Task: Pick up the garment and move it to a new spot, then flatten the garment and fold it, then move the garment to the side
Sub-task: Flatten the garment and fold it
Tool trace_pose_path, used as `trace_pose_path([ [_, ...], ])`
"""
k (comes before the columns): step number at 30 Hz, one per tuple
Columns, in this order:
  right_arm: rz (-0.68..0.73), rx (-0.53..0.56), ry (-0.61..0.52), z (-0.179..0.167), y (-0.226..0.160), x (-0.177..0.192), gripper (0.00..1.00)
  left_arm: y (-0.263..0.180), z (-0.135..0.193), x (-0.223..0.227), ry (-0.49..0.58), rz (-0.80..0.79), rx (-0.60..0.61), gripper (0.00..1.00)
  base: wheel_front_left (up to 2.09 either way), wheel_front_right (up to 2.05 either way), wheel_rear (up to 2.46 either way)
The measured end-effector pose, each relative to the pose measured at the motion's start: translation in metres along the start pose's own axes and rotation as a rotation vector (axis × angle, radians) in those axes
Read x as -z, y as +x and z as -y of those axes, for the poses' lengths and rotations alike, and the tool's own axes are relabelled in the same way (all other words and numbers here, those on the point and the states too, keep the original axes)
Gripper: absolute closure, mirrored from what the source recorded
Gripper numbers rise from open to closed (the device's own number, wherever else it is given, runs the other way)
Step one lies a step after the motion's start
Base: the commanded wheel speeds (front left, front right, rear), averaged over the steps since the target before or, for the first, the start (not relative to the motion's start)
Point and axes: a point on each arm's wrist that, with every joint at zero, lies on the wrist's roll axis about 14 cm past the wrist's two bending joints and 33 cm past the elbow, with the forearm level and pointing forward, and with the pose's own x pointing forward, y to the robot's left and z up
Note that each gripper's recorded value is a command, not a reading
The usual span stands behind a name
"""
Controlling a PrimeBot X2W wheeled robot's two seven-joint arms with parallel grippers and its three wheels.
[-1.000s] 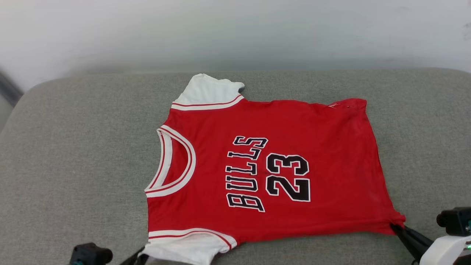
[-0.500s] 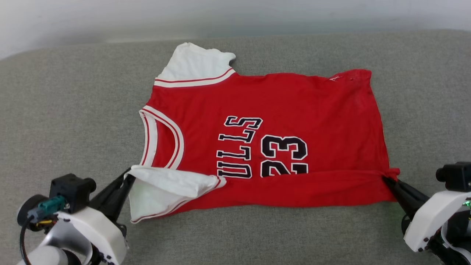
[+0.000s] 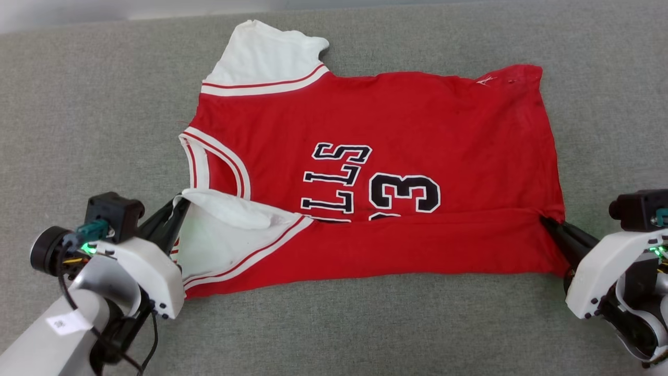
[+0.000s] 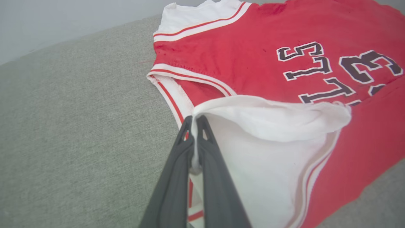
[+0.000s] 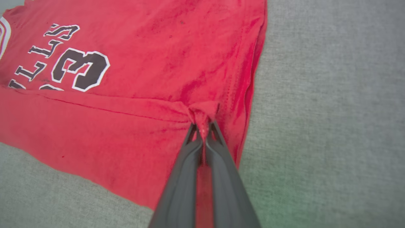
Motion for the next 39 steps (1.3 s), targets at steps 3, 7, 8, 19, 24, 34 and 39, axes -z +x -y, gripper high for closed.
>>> trace_pose_path([
  [3,-0.019,0.003,-0.011,0.0,0.005,0.003,1.0,0.008,-0.003,0.006,-0.002,-0.02,-0.009,1.0,0.0,0.0,0.0],
  [7,-0.04,0.01,-0.025,0.001,0.008,0.008,0.61,0.014,-0.004,0.022,-0.021,-0.071,-0.024,0.0,0.0,0.0,0.0],
  [8,-0.039,0.014,-0.029,0.002,0.008,0.007,0.0,0.015,-0.003,0.024,-0.022,-0.076,-0.022,0.0,0.0,0.0,0.0],
  [19,-0.064,0.044,-0.12,-0.002,-0.006,0.009,0.0,0.004,-0.002,0.025,-0.095,-0.021,-0.087,0.0,0.0,0.0,0.0],
  [24,-0.009,0.079,-0.107,-0.004,-0.025,-0.003,0.0,-0.022,-0.005,0.022,-0.148,0.029,-0.156,0.0,0.0,0.0,0.0],
  [34,-0.029,0.129,-0.039,-0.01,-0.047,0.005,0.0,-0.055,0.014,0.043,-0.234,-0.064,-0.176,0.0,0.0,0.0,0.0],
  [39,-0.024,0.131,0.003,-0.017,-0.049,0.005,0.0,-0.054,0.022,0.05,-0.256,-0.113,-0.167,0.0,0.0,0.0,0.0],
])
